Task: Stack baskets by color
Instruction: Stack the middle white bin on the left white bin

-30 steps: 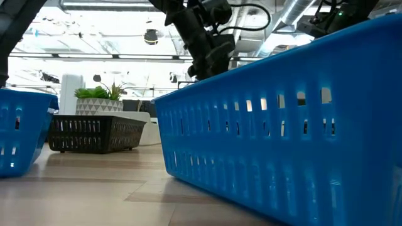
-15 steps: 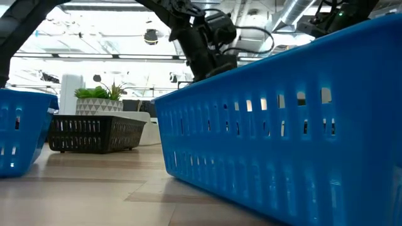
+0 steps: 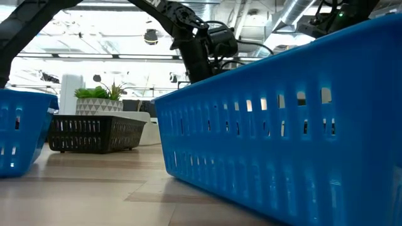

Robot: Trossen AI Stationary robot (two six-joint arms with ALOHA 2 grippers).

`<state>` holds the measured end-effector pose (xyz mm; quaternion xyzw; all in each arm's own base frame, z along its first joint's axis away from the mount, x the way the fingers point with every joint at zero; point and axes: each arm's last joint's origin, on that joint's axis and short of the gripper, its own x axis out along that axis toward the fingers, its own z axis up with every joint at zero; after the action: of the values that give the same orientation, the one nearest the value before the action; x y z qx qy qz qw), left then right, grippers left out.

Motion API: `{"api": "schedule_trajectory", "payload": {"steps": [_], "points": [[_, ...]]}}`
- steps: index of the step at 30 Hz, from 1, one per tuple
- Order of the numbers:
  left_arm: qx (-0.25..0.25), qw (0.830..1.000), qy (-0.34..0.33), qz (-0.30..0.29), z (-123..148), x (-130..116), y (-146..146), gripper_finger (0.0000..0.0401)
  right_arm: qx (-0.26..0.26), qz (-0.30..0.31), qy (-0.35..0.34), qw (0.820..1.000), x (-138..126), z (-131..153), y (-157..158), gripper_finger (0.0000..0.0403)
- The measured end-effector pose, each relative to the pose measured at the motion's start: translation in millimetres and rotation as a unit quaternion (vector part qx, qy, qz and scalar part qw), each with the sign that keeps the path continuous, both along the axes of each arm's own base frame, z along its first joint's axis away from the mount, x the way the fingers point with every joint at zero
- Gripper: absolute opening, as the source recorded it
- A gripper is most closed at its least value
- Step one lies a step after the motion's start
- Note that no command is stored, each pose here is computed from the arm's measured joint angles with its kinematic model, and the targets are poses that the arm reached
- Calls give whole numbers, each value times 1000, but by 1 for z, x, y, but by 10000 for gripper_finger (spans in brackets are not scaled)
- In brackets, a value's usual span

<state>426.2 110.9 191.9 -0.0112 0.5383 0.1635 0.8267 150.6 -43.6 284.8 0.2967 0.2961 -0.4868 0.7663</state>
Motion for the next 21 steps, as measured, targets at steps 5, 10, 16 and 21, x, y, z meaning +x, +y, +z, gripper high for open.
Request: {"api": "schedule_trajectory", "payload": {"steps": [5, 10, 16, 21], "points": [[20, 1000, 7, -9, 0, 0, 1, 12, 0, 0, 0, 1000, 0, 0, 0, 122], [74, 996, 54, -17, 5, -4, 2, 2, 1, 1, 0, 1000, 0, 0, 0, 122], [131, 985, 88, -73, 27, 1, -10, 0, -3, 6, 6, 1000, 0, 0, -1, 122], [168, 971, 109, -131, 53, 5, -24, 0, -2, -5, 27, 1000, -5, -2, -4, 122]]}}
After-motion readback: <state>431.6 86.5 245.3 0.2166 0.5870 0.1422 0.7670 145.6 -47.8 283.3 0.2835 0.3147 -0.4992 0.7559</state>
